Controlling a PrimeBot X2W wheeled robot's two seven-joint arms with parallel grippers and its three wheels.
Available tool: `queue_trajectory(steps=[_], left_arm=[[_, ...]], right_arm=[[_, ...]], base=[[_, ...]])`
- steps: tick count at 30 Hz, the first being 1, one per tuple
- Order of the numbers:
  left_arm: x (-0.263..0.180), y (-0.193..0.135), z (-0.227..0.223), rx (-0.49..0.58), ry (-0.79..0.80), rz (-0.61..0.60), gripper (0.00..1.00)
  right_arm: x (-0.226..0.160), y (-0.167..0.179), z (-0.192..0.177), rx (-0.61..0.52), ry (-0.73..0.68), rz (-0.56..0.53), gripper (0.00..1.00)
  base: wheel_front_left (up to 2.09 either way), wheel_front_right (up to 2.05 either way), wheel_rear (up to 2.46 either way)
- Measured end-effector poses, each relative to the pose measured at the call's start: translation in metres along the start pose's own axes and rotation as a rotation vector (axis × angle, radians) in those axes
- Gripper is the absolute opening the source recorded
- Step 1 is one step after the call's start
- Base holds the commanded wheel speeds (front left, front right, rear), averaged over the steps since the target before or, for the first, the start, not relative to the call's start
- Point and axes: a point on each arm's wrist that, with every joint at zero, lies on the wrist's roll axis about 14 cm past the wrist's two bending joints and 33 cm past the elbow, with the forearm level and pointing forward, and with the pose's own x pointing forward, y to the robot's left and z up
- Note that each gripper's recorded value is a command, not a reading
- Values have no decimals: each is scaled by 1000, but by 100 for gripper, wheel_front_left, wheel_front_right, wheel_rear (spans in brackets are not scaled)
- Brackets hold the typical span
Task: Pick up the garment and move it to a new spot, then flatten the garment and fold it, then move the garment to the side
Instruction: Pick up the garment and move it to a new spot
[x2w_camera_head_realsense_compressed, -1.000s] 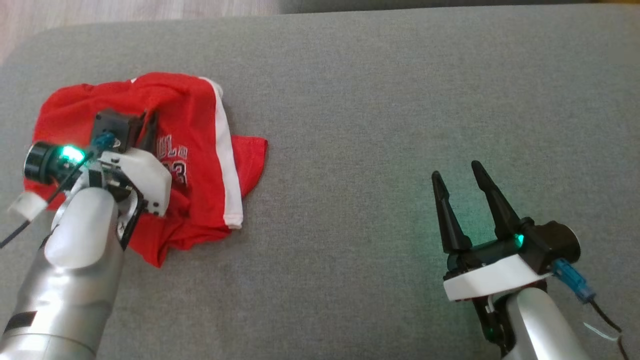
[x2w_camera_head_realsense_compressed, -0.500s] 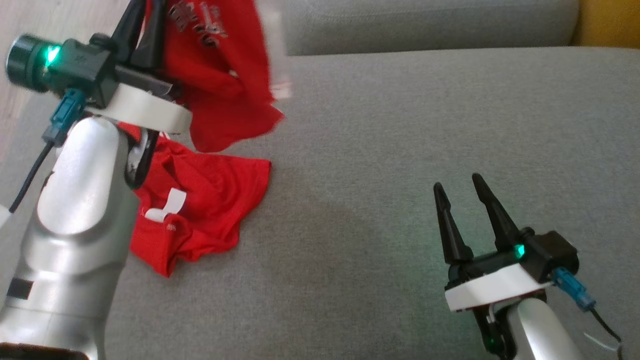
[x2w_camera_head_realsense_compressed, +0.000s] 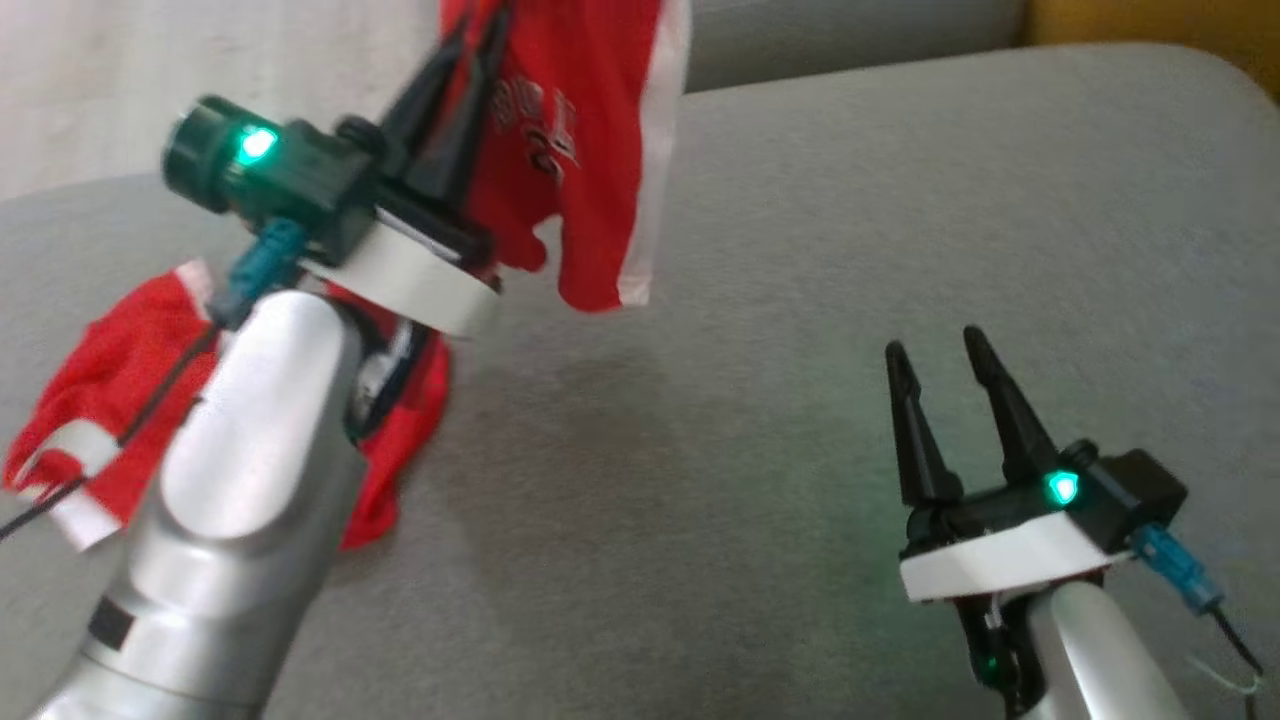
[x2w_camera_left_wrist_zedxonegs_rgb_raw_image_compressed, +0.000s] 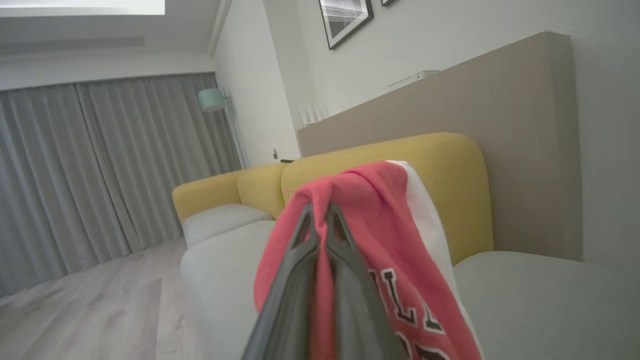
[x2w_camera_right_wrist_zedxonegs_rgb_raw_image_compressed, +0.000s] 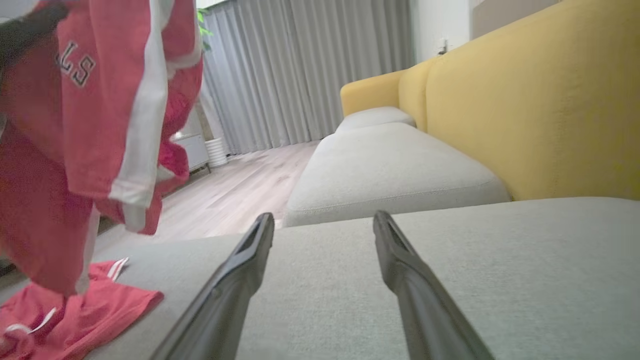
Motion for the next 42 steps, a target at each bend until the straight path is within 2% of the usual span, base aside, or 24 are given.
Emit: queue_trajectory(steps=[7,12,14,22,31,36,42], left_arm=[[31,-69,-28,-89,49,-169,0],[56,-103,-59,-135,102,-246,0],[70,-110,-69,-148,111,-262,100],[94,-128,-109,-192,142,-293,100],[77,-86,-99,-168,89,-178,100],[41,-59,-105,-145,109,-76,100],[-35,-32,-129,-183,208,110,100]], right_arm=[[-13,-32,25,1,-71,-107,100],[-26,-53,33,2,-90,-181,100],[-29,-62,36,3,-97,-211,100],[-36,-80,23,-11,-48,-274,100],[-18,-65,22,-22,-57,-206,100],[-6,-50,21,-35,-58,-146,100],[-2,-35,15,-36,-46,-98,100]], base=[[0,0,0],[0,0,0],[0,0,0],[0,0,0],[0,0,0],[0,0,0],[0,0,0]])
